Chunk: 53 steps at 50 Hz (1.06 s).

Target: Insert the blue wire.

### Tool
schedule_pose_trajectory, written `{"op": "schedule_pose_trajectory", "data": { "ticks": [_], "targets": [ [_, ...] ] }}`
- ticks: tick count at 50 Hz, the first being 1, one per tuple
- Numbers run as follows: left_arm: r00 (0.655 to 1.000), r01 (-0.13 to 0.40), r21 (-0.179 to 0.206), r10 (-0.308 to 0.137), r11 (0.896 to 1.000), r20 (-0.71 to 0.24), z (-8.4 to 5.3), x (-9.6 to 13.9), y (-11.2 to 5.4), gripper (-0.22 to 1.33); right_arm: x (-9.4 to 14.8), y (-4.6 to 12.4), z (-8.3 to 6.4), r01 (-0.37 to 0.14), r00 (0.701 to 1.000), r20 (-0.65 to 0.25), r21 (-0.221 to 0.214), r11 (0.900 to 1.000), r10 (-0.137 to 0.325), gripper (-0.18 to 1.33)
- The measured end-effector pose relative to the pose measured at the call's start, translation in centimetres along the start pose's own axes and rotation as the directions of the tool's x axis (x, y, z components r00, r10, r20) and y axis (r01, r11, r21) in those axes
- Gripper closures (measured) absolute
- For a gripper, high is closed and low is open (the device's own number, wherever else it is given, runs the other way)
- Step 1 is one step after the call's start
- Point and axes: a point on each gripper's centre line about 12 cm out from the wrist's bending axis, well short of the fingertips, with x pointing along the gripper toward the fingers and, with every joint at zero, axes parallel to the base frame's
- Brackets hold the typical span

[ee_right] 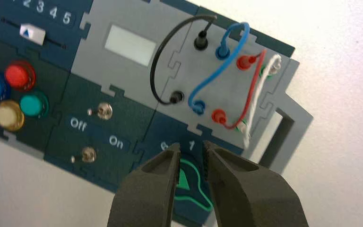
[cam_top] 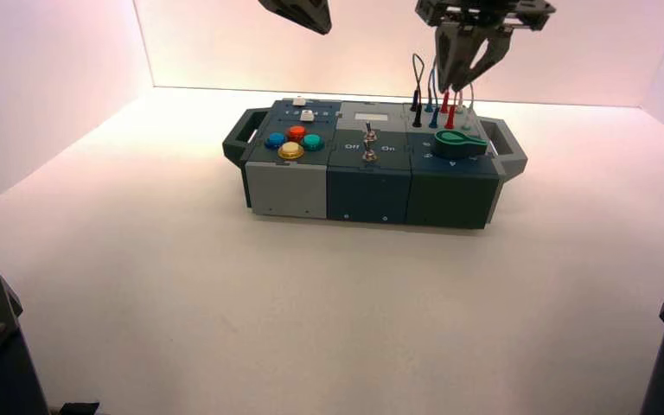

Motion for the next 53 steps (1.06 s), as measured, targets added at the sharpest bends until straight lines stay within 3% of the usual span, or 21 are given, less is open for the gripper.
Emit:
{"op": "schedule_pose_trajectory", "data": {
  "ticks": [14,37,53],
  "targets": [
    [1.000,-0.007,0.012,0.007,1.000,-0.007,-0.1,0.0,0.1,1.27,-1.3,-0.1,-0.9,0.012,1.000,-0.020,-0.048,0.9988,-0.013,0.59],
    [1.000,-0.007,0.008,0.007,1.000,-0.027,-0.5,0.7,0.3,1.27,-2.9,-0.1,-2.1,0.012,1.000,0.009,-0.070,0.9975,-0.012,0.59],
    [1.000,-0.007,0.009,0.007,1.000,-0.030,-0.5,0.7,0.3,1.27,-3.7,-0.1,-2.0,0.016,0.998,0.055,-0.075,0.9971,-0.012,0.61]
  ]
}}
